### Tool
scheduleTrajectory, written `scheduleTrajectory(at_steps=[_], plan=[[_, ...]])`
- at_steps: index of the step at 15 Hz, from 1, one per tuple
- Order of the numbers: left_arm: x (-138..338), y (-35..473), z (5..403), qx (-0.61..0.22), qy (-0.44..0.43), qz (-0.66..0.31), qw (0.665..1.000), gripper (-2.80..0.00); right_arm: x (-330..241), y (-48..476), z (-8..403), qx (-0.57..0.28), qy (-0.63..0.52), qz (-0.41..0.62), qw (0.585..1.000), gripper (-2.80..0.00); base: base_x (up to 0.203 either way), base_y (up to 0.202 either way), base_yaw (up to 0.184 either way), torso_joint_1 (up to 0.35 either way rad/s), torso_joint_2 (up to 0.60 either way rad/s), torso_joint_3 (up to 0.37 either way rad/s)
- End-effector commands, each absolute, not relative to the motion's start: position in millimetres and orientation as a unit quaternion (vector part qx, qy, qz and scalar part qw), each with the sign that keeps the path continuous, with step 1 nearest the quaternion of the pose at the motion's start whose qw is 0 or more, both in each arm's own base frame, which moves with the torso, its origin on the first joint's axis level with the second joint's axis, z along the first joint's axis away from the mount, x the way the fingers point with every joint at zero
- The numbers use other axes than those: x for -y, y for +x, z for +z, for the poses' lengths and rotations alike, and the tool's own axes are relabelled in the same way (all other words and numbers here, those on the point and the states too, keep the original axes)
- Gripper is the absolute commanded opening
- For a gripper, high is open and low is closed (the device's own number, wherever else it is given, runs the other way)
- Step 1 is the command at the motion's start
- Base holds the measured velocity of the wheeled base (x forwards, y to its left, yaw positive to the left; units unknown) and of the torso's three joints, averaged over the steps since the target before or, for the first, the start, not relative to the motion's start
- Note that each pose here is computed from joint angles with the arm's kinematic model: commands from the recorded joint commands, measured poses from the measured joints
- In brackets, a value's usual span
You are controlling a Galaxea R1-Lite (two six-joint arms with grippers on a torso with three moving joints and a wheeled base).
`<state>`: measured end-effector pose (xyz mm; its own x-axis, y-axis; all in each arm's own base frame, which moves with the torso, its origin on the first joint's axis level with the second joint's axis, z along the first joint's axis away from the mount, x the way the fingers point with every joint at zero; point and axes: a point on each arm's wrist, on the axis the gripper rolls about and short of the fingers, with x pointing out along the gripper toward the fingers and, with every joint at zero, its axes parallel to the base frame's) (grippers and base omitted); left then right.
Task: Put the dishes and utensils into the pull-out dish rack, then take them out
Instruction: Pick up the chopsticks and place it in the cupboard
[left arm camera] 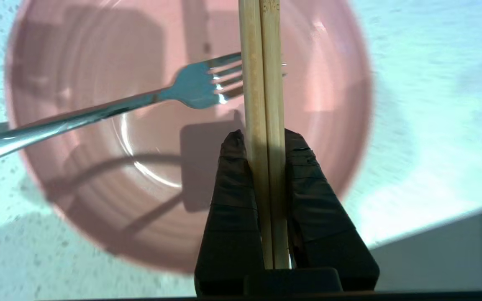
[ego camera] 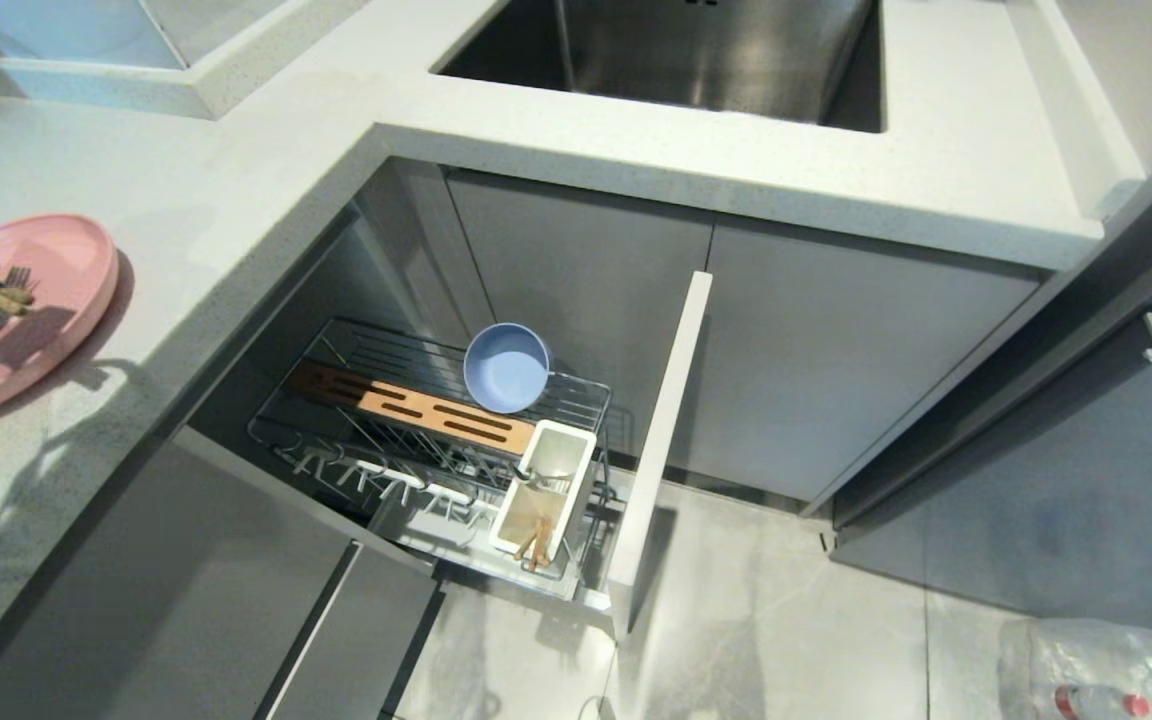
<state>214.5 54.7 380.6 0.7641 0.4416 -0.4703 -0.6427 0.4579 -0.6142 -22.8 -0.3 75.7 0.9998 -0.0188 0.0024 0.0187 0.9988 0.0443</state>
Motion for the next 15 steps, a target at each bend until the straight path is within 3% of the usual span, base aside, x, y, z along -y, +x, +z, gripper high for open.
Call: scheduleTrajectory(at_steps=[1,9,15], plan=[[-47,193,393,-0.098,-0.415,0.306,0.851,-2.8,0,-23,76,0.002,0.022,-0.009,1.0,-2.8,0.0,0.0,0.0,0.0,0.0,0.0],[17,138,409,-0.155,-0.415,0.082,0.893,-2.8,0,-23,76,0.002,0.022,-0.01,1.0,-2.8,0.0,0.0,0.0,0.0,0.0,0.0],[56,119,375,-0.357,-0.368,-0.064,0.856,-2.8,0,-23,76,0.001,0.022,-0.009,1.0,-2.8,0.0,0.0,0.0,0.0,0.0,0.0]])
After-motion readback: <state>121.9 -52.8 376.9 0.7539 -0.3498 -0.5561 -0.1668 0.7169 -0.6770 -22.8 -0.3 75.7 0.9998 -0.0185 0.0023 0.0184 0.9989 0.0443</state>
